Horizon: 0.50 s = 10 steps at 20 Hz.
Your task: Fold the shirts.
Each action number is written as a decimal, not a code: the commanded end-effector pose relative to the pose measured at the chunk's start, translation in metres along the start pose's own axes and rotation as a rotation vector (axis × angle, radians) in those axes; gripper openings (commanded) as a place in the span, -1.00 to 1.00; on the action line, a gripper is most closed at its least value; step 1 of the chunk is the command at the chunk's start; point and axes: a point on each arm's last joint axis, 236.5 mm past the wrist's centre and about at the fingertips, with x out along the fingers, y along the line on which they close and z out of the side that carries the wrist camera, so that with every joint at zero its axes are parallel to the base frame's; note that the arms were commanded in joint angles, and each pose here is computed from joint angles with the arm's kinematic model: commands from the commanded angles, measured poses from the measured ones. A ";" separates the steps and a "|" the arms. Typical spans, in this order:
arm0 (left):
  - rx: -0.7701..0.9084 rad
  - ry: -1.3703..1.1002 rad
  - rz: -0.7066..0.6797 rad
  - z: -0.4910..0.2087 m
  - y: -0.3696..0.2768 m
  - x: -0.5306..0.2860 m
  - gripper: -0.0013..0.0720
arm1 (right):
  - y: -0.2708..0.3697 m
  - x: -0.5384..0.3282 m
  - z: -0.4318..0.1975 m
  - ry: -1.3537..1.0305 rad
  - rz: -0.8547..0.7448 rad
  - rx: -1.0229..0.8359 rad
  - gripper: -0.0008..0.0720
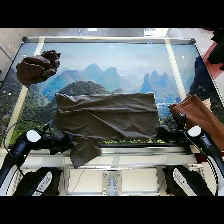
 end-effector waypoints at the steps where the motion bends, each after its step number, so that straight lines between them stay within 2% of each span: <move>1: 0.019 0.002 -0.007 0.002 -0.005 -0.006 -0.94 | 0.012 -0.015 0.010 0.001 0.016 -0.051 -0.90; 7: 0.198 -0.135 -0.059 0.041 -0.059 -0.072 -0.94 | 0.009 -0.055 0.061 -0.124 -0.097 -0.164 -0.90; 10: 0.250 -0.202 -0.091 0.055 -0.085 -0.105 -0.94 | 0.018 -0.062 0.081 -0.203 -0.079 -0.164 -0.91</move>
